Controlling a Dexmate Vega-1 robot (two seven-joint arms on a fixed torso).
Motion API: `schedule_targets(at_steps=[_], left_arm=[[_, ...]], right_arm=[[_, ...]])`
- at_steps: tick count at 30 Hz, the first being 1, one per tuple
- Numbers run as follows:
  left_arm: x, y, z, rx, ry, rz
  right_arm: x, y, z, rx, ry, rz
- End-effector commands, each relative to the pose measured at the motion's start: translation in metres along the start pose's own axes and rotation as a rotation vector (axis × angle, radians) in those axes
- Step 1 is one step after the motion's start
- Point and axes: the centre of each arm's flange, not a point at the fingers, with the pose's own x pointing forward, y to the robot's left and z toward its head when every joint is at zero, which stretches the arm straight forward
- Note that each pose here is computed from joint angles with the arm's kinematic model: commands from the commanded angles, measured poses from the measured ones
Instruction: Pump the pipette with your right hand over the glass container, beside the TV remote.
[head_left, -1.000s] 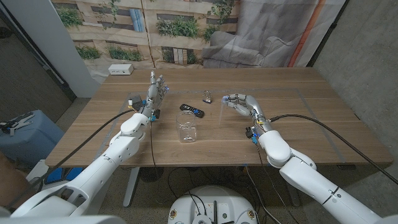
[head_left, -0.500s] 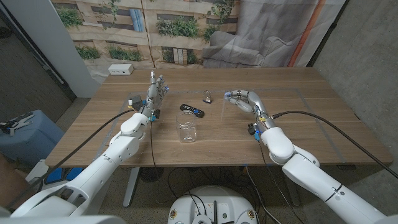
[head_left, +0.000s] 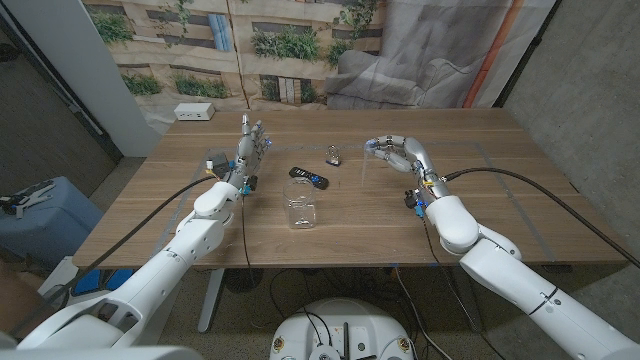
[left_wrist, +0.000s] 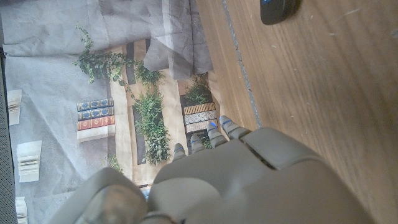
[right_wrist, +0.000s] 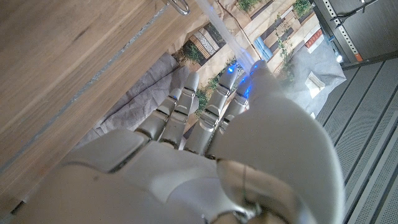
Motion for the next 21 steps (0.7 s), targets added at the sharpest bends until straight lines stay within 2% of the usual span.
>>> schedule_targets(at_steps=[1,8,21], left_arm=[[0.0,0.0,0.0,0.0,0.0,0.0],[0.0,0.0,0.0,0.0,0.0,0.0],[0.0,0.0,0.0,0.0,0.0,0.0]], right_arm=[[0.013,-0.021,-0.001,-0.068,-0.022,-0.035],[0.024,-0.036,-0.004,-0.115,-0.025,-0.056],[0.044,-0.055,-0.01,-0.221,-0.059,-0.076]])
